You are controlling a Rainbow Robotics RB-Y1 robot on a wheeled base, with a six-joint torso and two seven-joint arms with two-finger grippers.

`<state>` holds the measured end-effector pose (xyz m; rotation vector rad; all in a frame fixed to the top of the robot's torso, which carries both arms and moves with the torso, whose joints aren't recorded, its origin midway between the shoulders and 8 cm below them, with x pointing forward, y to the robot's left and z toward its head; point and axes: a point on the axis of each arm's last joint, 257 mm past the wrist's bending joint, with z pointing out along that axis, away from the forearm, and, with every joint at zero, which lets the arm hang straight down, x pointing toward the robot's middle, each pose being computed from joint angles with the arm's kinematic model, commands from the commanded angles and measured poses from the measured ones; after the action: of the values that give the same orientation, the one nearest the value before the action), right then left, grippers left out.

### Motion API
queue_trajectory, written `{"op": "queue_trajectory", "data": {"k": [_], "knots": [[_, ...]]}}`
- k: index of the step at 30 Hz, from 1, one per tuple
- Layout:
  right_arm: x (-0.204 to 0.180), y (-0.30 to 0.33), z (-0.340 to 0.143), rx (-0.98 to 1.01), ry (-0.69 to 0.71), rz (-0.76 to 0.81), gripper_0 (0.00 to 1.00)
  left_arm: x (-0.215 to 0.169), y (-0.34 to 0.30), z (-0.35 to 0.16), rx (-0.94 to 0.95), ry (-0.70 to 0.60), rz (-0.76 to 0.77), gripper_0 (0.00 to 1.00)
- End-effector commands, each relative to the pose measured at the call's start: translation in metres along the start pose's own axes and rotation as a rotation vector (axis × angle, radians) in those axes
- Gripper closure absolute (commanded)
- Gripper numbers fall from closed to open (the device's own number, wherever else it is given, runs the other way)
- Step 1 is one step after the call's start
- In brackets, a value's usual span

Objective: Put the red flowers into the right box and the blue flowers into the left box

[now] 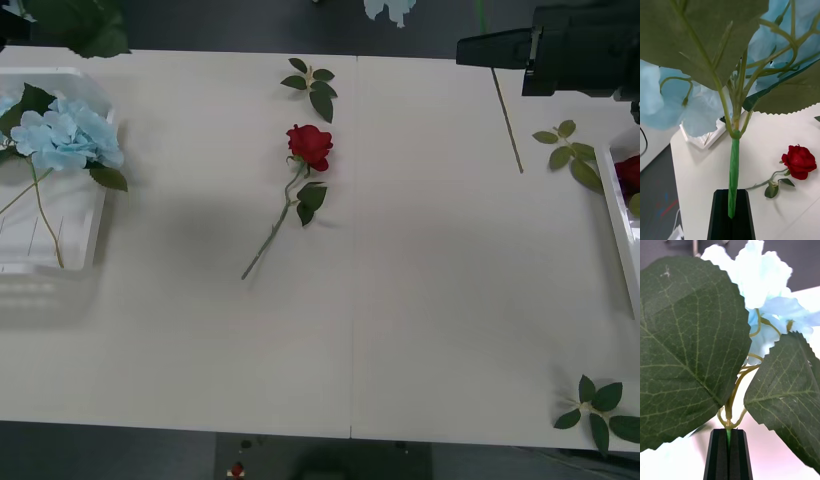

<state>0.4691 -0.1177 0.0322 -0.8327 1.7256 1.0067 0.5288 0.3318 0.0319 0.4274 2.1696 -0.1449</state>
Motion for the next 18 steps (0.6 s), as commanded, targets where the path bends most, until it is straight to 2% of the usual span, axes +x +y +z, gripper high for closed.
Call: {"op": "queue_trajectory", "data": {"k": [1, 9, 15, 18], "knots": [[0.017, 0.014, 0.025, -0.028, -0.041, -0.064, 1.0, 0.018, 0.059, -0.041, -0.089, 0.064, 0.062, 1.0], [0.017, 0.036, 0.059, 0.023, -0.205, -0.011, 1.0, 0.054, 0.121, -0.059, -0.103, 0.17, 0.088, 1.0], [0.011, 0.054, 0.07, 0.017, -0.257, 0.003, 1.0, 0.097, 0.15, -0.032, -0.008, 0.193, 0.07, 1.0], [0.007, 0.058, 0.078, 0.024, -0.292, 0.013, 1.0, 0.111, 0.165, -0.011, -0.015, 0.198, 0.125, 1.0]]}}
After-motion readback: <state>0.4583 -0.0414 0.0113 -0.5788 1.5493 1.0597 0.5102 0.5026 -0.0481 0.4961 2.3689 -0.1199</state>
